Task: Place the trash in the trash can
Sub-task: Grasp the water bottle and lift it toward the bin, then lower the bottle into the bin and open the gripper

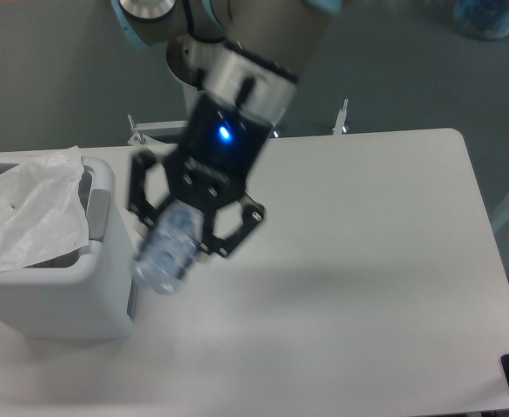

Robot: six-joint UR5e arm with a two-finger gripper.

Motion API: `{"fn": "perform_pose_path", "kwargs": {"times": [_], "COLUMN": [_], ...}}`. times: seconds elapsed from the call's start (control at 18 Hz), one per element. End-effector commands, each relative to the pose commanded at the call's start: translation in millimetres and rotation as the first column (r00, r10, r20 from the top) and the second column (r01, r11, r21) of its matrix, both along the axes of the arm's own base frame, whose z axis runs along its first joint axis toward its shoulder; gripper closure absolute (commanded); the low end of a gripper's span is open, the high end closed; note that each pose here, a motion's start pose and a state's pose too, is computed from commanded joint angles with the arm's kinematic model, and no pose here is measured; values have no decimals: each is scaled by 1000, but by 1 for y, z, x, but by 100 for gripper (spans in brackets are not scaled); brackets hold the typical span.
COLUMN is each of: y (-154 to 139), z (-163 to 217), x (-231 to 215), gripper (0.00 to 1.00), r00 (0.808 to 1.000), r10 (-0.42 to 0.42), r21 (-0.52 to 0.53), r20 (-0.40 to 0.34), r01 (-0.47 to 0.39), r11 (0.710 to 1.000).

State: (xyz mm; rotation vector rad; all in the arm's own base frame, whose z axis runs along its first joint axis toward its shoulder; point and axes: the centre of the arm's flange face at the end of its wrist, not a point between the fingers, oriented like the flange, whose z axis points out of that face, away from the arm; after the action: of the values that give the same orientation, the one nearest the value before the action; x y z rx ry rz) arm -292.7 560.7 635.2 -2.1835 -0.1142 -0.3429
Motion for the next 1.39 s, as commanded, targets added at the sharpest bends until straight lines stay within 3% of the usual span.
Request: {"fn": "perform_pose_path", "kwargs": {"times": [0.61, 0.89, 1.22, 1.39], "y": [42, 73, 92, 94], "z": [6, -27, -83, -93], "x": [93, 113, 108, 107], "gripper": [51, 51, 50, 50], "r00": [989, 979, 977, 977], "r10": [-149, -204, -214, -213], "r21": [67, 40, 7, -8], "r20": [-24, 1, 22, 30], "r01": [150, 204, 214, 213], "r11": [986, 978, 977, 977]}}
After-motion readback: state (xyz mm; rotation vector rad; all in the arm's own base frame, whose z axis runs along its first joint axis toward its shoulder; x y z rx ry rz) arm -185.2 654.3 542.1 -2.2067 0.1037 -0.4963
